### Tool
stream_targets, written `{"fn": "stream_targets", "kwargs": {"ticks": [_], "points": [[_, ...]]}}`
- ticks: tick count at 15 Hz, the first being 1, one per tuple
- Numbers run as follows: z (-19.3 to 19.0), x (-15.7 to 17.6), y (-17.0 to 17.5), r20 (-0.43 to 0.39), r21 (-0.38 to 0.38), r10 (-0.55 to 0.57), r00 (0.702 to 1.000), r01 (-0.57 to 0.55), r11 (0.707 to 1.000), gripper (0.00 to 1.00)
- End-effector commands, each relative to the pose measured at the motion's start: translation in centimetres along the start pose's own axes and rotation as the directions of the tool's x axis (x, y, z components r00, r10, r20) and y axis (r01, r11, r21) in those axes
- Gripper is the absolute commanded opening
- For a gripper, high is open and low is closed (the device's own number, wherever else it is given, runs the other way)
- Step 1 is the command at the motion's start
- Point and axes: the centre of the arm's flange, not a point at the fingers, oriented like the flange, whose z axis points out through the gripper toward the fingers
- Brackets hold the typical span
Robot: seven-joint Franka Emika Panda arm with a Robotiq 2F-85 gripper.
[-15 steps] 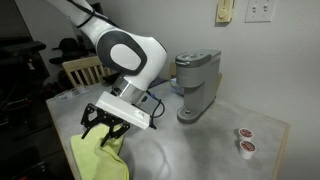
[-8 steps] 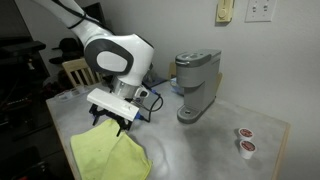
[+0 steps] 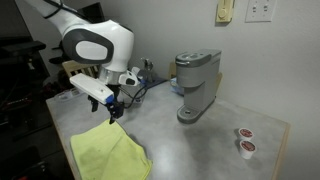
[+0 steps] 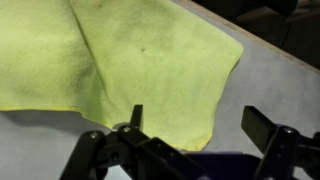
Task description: Unfold the towel
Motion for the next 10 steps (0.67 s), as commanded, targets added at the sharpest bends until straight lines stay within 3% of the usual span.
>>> {"fn": "stream_targets", "kwargs": {"ticks": [1, 6, 10], "points": [[-1.6, -1.0, -4.9, -0.040, -0.033, 0.117, 0.992, -0.119, 0.992, 1.00], [-6.4, -1.0, -10.4, -0.110, -0.061, 0.232, 0.967, -0.240, 0.969, 1.00], [-10.4, -1.7, -12.4, -0.197, -0.058, 0.338, 0.920, -0.355, 0.933, 1.00]]}}
